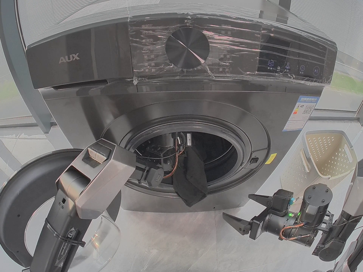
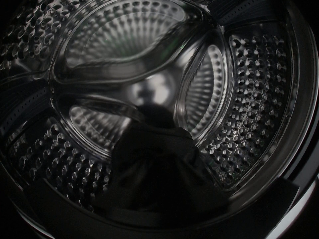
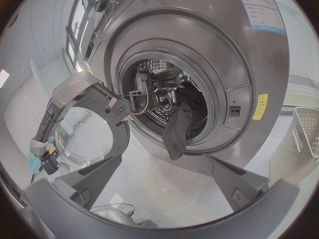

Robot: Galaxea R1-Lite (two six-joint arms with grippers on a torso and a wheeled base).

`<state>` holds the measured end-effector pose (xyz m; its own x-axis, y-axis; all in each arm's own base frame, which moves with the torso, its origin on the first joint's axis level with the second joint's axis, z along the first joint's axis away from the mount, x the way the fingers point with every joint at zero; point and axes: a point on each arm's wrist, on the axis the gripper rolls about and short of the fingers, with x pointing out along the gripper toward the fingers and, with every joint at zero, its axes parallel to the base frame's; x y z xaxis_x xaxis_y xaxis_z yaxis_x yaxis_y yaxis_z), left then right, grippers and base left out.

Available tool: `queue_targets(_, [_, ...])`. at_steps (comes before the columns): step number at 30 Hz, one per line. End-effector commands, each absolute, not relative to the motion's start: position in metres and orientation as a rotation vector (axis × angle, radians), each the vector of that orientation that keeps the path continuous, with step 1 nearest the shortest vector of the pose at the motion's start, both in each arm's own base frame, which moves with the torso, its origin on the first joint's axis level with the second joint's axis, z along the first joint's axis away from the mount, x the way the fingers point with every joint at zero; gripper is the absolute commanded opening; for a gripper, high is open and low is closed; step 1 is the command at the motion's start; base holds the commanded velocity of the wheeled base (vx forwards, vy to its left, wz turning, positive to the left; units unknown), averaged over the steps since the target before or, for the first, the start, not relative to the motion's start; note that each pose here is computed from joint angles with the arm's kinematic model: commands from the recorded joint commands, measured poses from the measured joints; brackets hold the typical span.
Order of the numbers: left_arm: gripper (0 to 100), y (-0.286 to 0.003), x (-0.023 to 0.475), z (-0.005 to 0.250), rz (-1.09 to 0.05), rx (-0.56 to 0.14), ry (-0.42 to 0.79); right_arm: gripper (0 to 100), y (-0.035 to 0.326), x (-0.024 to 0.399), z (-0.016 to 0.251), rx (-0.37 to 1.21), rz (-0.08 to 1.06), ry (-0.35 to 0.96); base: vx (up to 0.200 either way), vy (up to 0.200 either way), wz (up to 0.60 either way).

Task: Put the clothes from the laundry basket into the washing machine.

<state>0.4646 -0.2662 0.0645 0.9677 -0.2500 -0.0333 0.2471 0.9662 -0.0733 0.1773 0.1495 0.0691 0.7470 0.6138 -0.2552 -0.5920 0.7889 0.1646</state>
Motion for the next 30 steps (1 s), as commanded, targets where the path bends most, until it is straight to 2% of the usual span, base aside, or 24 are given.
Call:
queue_targets(1, [100,-0.268,0.462,0.055,-0.255,-0.063,0.069,100,0.149,0.178,0.069,0.076,0.659,0.304,0.0,0.0,0.0])
queue_targets(5, [100,-0.27,0.443,0.057,-0.275,-0.032,0.136,100,0.149,0.178,0.069,0.076,0.656,0.305,0.0,0.0,0.0])
queue_targets(8, [100,-0.276,0.415,0.05,-0.326,0.013,0.23,100,0.149,0.178,0.069,0.076,0.659,0.305,0.0,0.0,0.0])
queue_targets(13, [100,-0.284,0.388,0.036,-0.403,0.048,0.313,100,0.15,0.178,0.069,0.075,0.661,0.305,0.0,0.0,0.0])
queue_targets(24, [100,-0.284,0.384,0.001,-0.406,0.097,0.387,100,0.151,0.177,0.07,0.075,0.669,0.303,0.0,0.0,0.0])
queue_targets(25, [0,-0.284,0.384,-0.001,-0.405,0.099,0.392,100,0.151,0.176,0.07,0.075,0.67,0.303,0.0,0.0,0.0])
queue_targets(30, [0,-0.283,0.387,-0.014,-0.401,0.106,0.408,100,0.151,0.176,0.073,0.082,0.672,0.285,0.0,0.0,0.0])
